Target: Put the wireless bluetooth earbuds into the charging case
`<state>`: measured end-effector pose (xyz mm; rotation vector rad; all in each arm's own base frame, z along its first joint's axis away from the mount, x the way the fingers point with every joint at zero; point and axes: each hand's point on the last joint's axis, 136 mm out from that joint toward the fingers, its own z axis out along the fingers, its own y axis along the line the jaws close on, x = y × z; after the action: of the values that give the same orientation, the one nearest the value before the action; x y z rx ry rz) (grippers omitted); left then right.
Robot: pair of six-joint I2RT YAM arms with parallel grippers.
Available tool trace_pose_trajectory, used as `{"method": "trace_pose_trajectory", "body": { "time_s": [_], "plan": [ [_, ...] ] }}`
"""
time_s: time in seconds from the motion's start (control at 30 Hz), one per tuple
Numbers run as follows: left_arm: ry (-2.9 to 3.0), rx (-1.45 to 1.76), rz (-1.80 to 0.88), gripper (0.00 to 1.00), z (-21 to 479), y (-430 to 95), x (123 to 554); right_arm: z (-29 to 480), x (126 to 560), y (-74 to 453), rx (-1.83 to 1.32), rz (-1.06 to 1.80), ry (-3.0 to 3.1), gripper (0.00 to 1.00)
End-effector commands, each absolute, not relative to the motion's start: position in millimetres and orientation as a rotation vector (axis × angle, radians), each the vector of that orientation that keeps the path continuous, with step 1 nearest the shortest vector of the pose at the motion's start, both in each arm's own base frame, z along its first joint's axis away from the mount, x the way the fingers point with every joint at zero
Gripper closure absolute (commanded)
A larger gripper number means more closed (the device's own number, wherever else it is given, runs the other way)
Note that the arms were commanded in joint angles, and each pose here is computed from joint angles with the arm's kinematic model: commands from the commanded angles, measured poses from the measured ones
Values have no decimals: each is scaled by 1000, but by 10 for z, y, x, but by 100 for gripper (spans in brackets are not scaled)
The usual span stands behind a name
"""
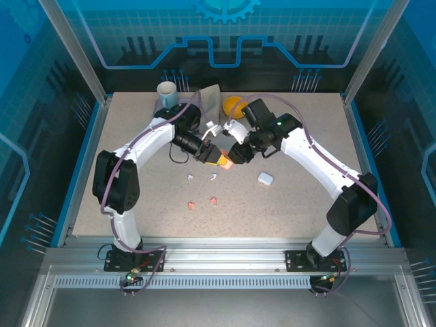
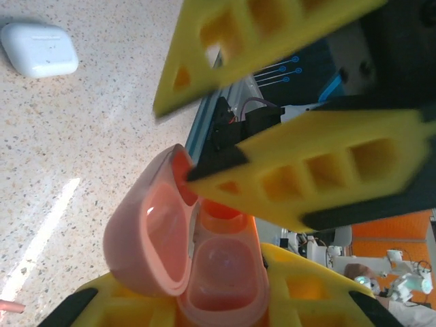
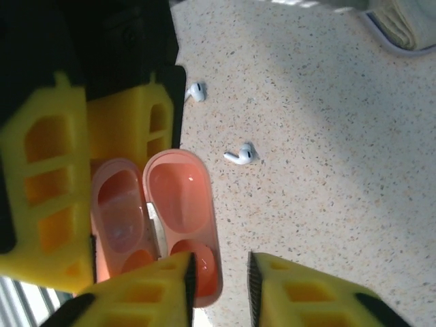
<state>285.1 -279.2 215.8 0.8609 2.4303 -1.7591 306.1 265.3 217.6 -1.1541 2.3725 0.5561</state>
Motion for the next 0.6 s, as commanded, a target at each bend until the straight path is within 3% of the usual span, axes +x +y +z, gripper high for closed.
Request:
{"method": "trace_pose_trajectory", "body": {
  "time_s": [0.0, 0.1, 0.23, 0.37, 0.57],
  "plan": [
    [2402, 855, -1670, 100, 2231, -2701, 2850, 2637, 3093, 2497, -989, 640, 2308, 58],
    [2385, 796, -1512, 100, 2265, -2557, 2933, 2810, 3067, 2279, -810, 702, 2300, 45],
    [2306, 688, -1263, 100, 2345, -2384, 3083, 2730, 2945, 2173, -612, 766, 2369, 40],
    [2205, 562, -1030, 100, 2450, -2180, 3230, 2312, 2771, 2264, -492, 786, 2492, 38],
    [1933, 429, -774, 100, 2681, -1839, 3268, 1518, 2499, 2535, -566, 635, 2679, 37]
  ]
}}
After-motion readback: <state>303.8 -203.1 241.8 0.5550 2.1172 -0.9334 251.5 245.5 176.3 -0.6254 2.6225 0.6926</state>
